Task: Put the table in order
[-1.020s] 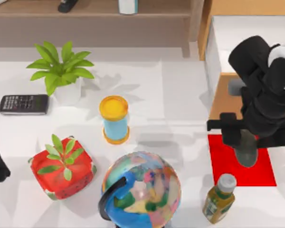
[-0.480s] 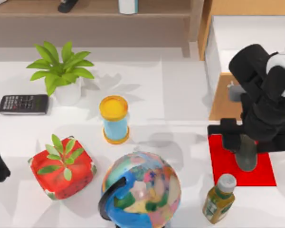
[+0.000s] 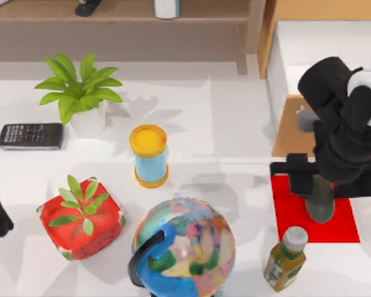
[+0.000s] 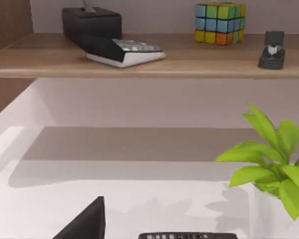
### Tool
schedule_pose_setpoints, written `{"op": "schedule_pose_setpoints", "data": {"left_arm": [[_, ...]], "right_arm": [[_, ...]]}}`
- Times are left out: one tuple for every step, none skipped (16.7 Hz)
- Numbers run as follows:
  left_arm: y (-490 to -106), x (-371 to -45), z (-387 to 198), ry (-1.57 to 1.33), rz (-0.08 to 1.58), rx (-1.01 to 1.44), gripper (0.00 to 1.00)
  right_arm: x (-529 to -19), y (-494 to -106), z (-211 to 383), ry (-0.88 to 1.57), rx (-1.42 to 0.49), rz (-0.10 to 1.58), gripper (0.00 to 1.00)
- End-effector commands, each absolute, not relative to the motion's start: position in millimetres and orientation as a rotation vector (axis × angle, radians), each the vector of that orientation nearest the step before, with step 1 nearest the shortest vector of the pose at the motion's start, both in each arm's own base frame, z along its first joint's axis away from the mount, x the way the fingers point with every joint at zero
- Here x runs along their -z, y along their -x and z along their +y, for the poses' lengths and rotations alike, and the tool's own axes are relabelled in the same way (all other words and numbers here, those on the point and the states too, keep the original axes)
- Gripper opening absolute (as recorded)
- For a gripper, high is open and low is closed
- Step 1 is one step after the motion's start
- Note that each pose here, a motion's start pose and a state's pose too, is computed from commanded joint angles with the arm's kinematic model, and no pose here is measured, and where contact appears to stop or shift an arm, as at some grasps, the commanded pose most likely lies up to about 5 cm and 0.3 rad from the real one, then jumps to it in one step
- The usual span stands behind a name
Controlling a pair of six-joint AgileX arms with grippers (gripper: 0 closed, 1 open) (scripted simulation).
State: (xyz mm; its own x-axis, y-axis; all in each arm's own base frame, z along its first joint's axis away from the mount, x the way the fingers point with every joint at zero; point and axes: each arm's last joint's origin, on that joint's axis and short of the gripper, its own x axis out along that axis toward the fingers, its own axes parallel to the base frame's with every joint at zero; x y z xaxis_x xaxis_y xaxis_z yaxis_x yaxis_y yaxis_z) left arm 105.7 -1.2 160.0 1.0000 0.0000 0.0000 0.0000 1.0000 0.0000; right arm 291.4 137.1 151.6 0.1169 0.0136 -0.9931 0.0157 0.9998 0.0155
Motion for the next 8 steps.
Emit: {"op": "schedule_pose_setpoints", "data": {"left_arm": [[-105.7,-160.0,-1.2,0.000,0.000,0.000,1.00],[-105.7,-160.0,-1.2,0.000,0.000,0.000,1.00],[-105.7,-160.0,-1.2,0.000,0.000,0.000,1.00],[-105.7,-160.0,-1.2,0.000,0.000,0.000,1.00],[-105.7,-160.0,-1.2,0.000,0.000,0.000,1.00],[-105.7,-160.0,-1.2,0.000,0.000,0.000,1.00],[-105.7,-160.0,-1.2,0.000,0.000,0.000,1.00],[-105.7,-160.0,-1.2,0.000,0.000,0.000,1.00]], "right_arm": [[-152.6,-291.1,137.5,-0.024,-0.001,1.451,0.00],[-153.6,-290.8,138.0,-0.023,-0.005,1.447,0.00],[-154.6,-290.5,138.5,-0.023,-0.008,1.444,0.00],[-155.6,-290.2,139.0,-0.023,-0.011,1.440,0.00],[-156.6,-290.0,139.4,-0.022,-0.014,1.437,0.00],[-157.5,-289.8,139.9,-0.022,-0.017,1.434,0.00],[-158.2,-289.7,140.3,-0.021,-0.019,1.431,0.00],[-158.9,-289.5,140.7,-0.021,-0.022,1.429,0.00]]}}
